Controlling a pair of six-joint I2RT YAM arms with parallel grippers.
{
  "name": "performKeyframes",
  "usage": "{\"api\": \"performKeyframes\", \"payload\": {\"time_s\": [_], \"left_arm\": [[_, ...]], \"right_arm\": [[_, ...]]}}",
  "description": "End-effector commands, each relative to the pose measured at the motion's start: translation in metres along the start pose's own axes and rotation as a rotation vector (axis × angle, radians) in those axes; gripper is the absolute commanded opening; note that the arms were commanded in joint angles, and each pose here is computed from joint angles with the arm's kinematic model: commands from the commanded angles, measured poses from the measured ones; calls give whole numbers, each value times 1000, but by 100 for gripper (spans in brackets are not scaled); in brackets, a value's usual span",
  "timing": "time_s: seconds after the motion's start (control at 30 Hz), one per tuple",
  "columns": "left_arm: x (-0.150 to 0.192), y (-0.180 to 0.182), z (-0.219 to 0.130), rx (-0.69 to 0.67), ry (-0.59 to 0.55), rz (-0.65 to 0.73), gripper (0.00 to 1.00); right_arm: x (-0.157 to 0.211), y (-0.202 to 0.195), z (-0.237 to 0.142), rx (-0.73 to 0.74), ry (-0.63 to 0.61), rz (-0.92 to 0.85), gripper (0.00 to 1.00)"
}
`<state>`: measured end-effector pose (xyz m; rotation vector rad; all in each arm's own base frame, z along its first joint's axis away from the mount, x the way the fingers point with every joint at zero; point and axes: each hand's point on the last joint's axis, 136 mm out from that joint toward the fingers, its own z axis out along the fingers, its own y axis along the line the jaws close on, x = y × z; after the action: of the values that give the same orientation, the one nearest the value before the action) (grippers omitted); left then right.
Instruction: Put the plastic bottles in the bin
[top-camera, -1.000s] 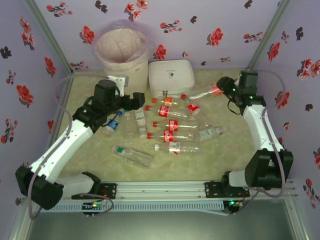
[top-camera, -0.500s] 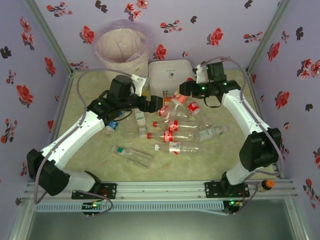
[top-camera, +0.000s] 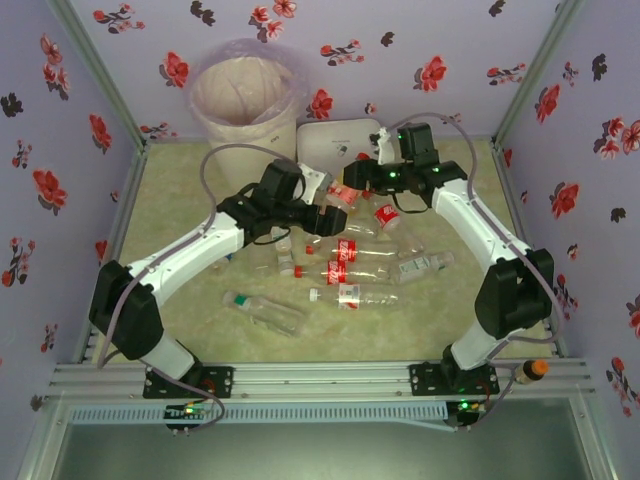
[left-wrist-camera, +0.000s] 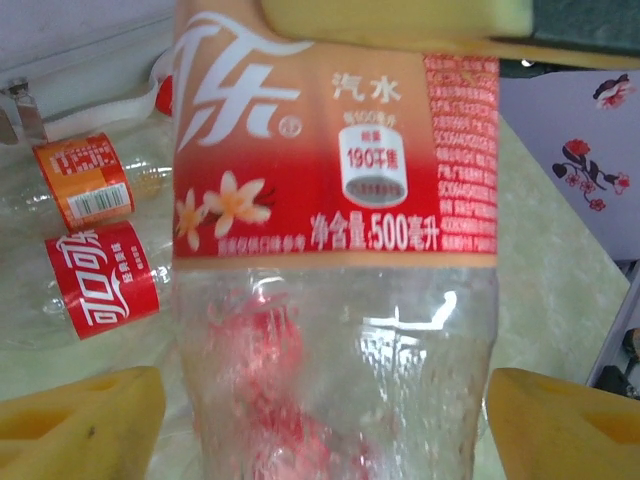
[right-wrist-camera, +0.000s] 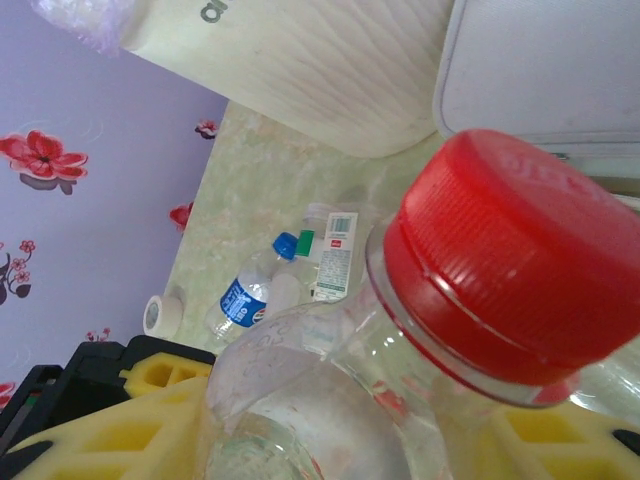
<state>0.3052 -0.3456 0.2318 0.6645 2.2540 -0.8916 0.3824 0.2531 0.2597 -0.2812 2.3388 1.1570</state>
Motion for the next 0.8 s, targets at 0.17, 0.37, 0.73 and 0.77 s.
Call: {"api": "performKeyframes", "payload": {"time_s": [0.17, 0.37, 0.73, 0.77], "left_arm": [[-29, -9, -2, 17, -66, 19, 56], [-36, -7, -6, 10, -93, 6, 45], [-123, 21, -87, -137, -299, 107, 38], [-137, 29, -102, -173, -325, 113, 37]], "right_arm": [[-4, 14, 1, -38, -17, -17, 35], [-5, 15, 0, -37, -18, -20, 59], [-39, -31, -83, 352, -243, 67, 99], [-38, -38, -92, 388, -265, 78, 99]]}}
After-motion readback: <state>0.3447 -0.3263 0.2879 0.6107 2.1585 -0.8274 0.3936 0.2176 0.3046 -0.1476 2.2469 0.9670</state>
